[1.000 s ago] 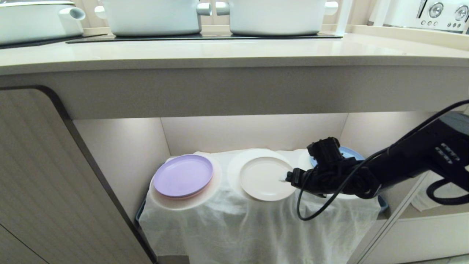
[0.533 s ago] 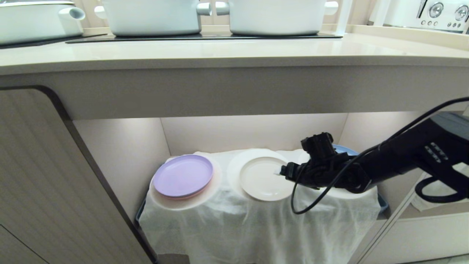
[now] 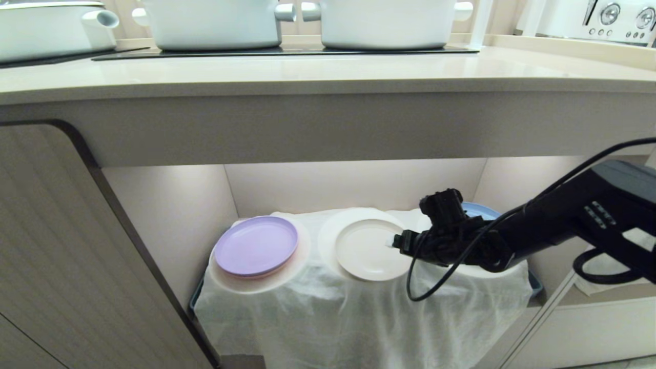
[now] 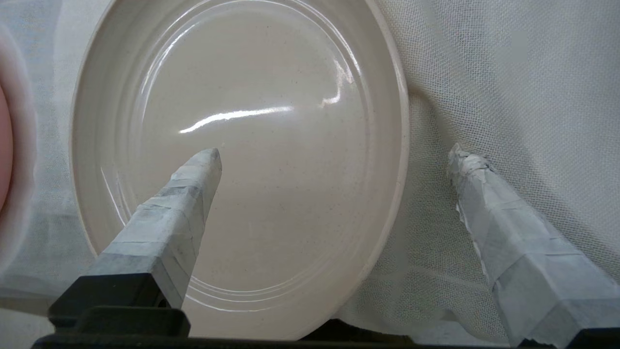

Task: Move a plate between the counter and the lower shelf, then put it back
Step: Pick up the plate in the cupboard

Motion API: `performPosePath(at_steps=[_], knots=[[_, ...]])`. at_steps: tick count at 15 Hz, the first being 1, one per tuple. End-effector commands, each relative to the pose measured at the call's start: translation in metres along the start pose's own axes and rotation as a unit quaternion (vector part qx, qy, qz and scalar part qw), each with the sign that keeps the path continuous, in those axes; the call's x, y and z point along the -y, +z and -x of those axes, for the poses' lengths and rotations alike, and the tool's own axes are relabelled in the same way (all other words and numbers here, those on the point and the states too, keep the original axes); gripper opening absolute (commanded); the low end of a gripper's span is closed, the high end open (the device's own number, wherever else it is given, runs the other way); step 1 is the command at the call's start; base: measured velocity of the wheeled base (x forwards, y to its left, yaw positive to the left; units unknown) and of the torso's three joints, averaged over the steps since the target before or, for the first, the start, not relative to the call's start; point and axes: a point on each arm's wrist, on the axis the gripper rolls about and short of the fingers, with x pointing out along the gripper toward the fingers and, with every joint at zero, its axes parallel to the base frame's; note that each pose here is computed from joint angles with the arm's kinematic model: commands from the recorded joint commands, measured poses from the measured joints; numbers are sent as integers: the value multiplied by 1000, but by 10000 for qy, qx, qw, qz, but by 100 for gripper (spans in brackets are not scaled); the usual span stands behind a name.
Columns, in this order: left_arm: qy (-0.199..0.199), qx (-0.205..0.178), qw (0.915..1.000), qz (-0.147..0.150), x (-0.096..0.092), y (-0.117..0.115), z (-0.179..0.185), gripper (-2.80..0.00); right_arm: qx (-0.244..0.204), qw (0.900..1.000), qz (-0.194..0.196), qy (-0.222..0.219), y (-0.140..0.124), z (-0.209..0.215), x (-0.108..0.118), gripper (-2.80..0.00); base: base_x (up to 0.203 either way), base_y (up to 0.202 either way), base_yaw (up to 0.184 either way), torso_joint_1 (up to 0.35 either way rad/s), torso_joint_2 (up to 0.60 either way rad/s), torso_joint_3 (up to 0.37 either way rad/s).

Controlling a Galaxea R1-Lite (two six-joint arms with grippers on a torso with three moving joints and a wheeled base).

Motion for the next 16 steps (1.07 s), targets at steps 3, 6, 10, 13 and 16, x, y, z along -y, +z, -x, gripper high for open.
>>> performPosePath(at_steps=[3,6,10,13,16], knots=[[4,-2,10000,5,0,0,0,-280,-26,10000,-4,-14,-2,-2,0,0,0,0,0,0,0,0],[4,-2,10000,5,0,0,0,-280,-22,10000,1,-6,-2,-2,0,0,0,0,0,0,0,0],[4,-2,10000,5,0,0,0,-280,-29,10000,7,-10,-2,-2,0,-280,0,0,0,0,0,0],[4,-2,10000,5,0,0,0,-280,-16,10000,-6,-2,-2,-2,0,-280,0,0,0,0,0,0],[12,-2,10000,5,0,0,0,-280,4,10000,-15,11,-1,-1,-1,-280,0,0,0,0,0,0]])
